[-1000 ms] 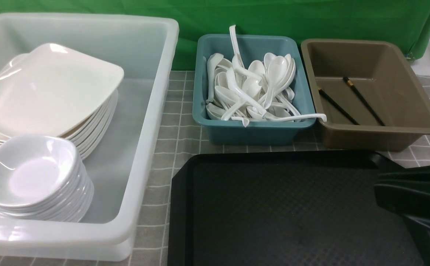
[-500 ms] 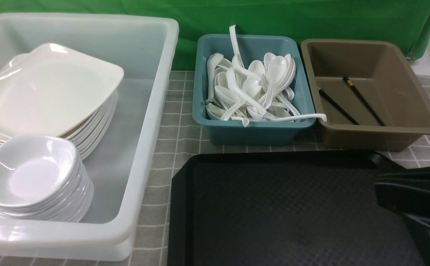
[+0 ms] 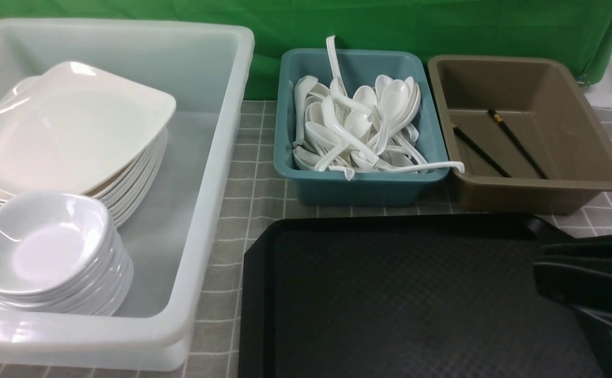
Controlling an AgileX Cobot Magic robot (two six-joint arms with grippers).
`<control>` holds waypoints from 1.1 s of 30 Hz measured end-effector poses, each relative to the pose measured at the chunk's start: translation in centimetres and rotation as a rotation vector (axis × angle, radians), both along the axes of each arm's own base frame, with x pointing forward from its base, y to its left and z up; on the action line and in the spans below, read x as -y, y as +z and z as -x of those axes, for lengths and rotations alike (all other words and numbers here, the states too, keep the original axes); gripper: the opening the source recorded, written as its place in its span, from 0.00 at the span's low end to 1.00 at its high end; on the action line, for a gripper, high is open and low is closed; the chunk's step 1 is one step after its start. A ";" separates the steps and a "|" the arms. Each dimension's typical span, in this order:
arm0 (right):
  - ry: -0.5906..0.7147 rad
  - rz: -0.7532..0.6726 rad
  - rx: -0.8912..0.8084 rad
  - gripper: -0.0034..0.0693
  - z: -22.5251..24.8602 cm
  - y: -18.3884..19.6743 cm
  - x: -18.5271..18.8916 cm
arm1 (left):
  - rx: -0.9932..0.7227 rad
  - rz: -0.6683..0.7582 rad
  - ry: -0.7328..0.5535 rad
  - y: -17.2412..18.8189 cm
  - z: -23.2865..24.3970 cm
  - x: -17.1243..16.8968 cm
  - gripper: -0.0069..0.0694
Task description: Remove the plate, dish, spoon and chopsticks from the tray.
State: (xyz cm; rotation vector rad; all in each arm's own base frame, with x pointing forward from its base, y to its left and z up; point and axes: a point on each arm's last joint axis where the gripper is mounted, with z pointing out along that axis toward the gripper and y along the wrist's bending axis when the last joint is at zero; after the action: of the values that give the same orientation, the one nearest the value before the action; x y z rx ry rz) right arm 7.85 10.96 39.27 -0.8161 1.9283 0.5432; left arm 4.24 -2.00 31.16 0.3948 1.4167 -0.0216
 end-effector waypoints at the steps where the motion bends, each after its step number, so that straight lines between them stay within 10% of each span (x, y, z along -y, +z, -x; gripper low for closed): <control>1: -0.018 0.001 0.005 0.18 -0.2 0.0 0.2 | 0.000 0.000 0.000 0.0 0.0 0.0 0.10; 19: -0.587 0.031 0.129 0.07 0.6 -15.0 9.4 | 0.001 -0.008 0.003 0.0 0.0 0.0 0.10; 33: -0.658 0.006 0.175 0.07 2.7 -21.8 10.3 | 0.000 -0.013 0.003 0.0 0.0 0.0 0.10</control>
State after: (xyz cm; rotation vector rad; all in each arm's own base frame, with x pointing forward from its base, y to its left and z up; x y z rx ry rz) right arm 5.15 0.70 17.44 -0.1880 1.8917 0.0621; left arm 4.25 -1.98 31.12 0.4035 1.4181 -0.0092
